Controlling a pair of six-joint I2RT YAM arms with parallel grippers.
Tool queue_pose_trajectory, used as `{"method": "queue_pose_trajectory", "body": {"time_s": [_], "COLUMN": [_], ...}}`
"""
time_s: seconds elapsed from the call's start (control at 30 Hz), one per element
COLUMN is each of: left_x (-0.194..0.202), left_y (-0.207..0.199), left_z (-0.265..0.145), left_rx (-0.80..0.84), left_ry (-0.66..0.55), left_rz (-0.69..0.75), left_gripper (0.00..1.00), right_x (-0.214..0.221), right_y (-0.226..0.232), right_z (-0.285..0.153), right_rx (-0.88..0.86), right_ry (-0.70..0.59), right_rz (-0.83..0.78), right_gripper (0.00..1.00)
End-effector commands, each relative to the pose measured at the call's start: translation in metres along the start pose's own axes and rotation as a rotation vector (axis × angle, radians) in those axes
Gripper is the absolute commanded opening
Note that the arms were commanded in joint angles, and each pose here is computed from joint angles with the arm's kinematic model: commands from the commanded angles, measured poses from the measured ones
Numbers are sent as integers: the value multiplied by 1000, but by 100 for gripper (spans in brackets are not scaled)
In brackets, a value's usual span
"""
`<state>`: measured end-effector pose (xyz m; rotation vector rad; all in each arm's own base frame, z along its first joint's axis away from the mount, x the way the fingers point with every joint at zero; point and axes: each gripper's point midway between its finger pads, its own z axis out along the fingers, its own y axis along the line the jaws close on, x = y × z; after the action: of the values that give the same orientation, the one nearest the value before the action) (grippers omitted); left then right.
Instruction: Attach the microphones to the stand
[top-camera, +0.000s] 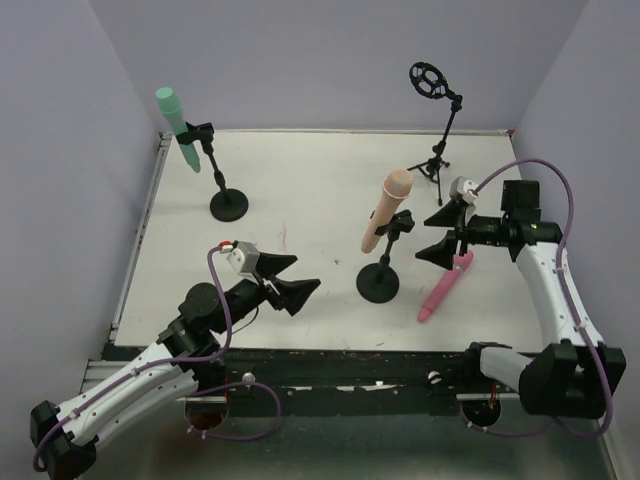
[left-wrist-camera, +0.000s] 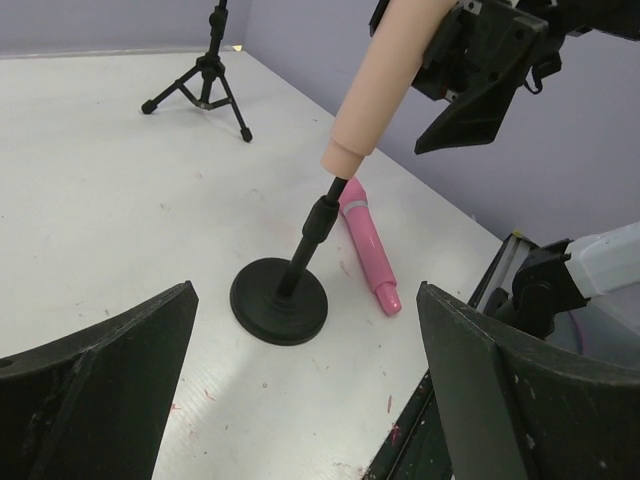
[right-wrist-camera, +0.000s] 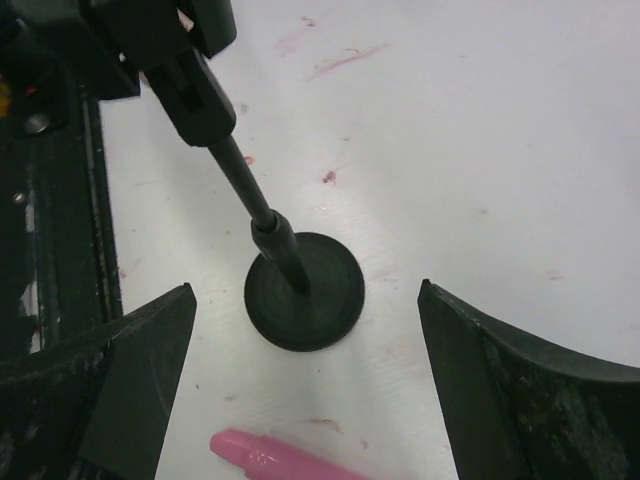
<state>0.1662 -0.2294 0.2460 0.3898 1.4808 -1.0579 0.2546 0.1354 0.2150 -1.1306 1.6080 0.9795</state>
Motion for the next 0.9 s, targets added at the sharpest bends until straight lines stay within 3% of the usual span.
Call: {"method": "queue_pose_trajectory", "body": {"time_s": [0.0, 0.23, 0.47, 0.6, 0.87], "left_x": [2, 6, 11, 13, 16], "left_y": [-3, -2, 0, 0, 0], "left_z": [-2, -4, 0, 3, 4], "left_rx": [20, 21, 12, 12, 6], "left_ry": [13, 15, 38, 56, 59], "left_rz": [0, -8, -7, -13, -50], "left_gripper": [99, 99, 99, 99, 99], "right_x": [-29, -12, -10, -6, -36], "right_y": [-40, -23, 11, 26, 22], "right_z": [-19, -13, 8, 34, 61], "right_rx": [294, 278, 28, -59, -138], "right_ry": [12, -34, -105, -64, -89], "right_rz": [25, 30, 13, -30, -73], "right_gripper": [100, 100, 100, 100, 95]}}
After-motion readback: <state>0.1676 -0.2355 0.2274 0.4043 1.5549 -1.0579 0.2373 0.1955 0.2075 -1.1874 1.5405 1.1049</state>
